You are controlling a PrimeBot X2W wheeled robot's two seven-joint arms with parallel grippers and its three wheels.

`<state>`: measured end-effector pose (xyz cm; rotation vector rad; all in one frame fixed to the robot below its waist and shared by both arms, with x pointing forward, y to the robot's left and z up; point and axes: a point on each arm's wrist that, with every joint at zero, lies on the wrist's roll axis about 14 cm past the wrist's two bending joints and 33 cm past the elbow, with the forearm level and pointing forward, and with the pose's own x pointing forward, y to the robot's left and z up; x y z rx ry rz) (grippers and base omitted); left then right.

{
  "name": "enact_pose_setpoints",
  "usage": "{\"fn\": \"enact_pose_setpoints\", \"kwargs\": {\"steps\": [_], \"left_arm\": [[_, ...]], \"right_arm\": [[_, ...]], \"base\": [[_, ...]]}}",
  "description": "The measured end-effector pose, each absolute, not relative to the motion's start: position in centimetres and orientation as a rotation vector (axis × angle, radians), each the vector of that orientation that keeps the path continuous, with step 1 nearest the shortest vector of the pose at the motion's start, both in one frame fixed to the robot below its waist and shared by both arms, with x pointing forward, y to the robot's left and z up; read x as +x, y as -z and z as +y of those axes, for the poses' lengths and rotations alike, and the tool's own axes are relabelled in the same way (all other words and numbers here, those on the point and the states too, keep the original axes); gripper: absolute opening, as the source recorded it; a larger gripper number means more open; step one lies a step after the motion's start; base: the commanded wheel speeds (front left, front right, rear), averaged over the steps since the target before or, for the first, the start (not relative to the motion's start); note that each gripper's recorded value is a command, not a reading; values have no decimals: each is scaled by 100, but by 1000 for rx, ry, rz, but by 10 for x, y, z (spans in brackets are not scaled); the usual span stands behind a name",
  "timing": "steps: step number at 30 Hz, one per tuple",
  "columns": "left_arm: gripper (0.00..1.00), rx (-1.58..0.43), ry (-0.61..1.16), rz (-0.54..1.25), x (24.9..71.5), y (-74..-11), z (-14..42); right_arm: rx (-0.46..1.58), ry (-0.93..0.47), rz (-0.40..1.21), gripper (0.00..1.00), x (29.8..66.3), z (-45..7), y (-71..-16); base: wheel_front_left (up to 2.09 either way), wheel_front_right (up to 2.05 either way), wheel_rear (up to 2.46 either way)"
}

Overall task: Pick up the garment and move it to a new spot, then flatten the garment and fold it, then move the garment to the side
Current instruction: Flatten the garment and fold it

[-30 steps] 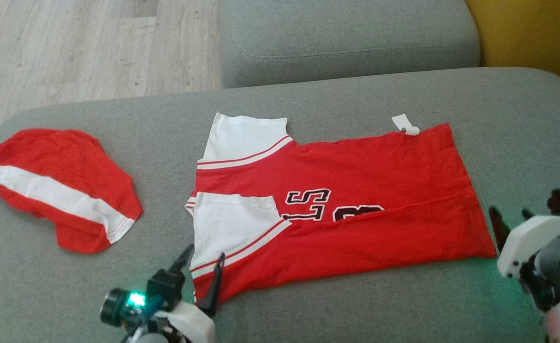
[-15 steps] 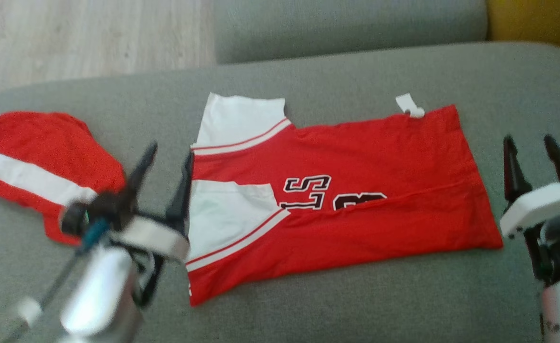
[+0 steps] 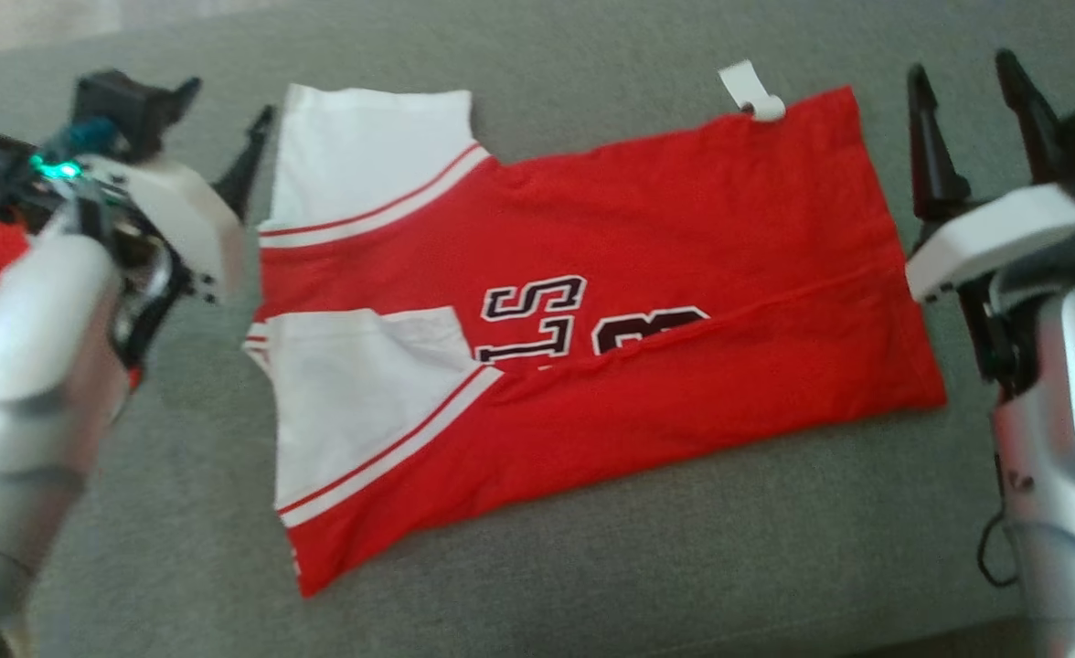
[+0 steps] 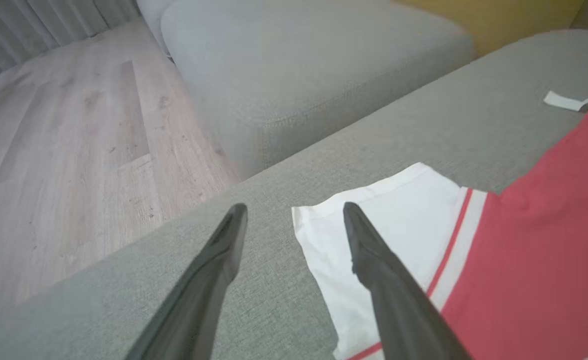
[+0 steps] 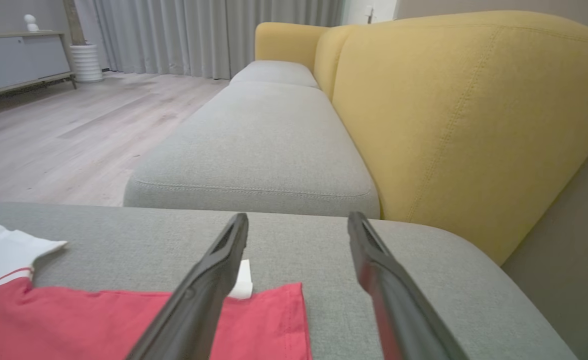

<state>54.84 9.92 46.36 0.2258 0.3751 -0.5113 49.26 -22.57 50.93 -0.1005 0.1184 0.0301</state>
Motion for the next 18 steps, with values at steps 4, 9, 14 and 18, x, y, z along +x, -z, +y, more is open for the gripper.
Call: {"fn": "enact_pose_setpoints", "kwargs": {"steps": [4,9,14,18], "left_arm": [[100,257,528,494,564,-438,101],[100,237,549,631,575,-406,93],[100,185,563,688,588,-388,83],[100,145,546,752,593,-371,83]], "right_arm": [[-120,-26,123,100,501,-231,-505],[-113,-16,157,100,505,-239,-491],[-126,7,195,100,505,-250,-475],[-112,17,211,100,504,-254,-466]], "base": [[0,0,0],[0,0,0],[0,0,0],[0,0,0]]}}
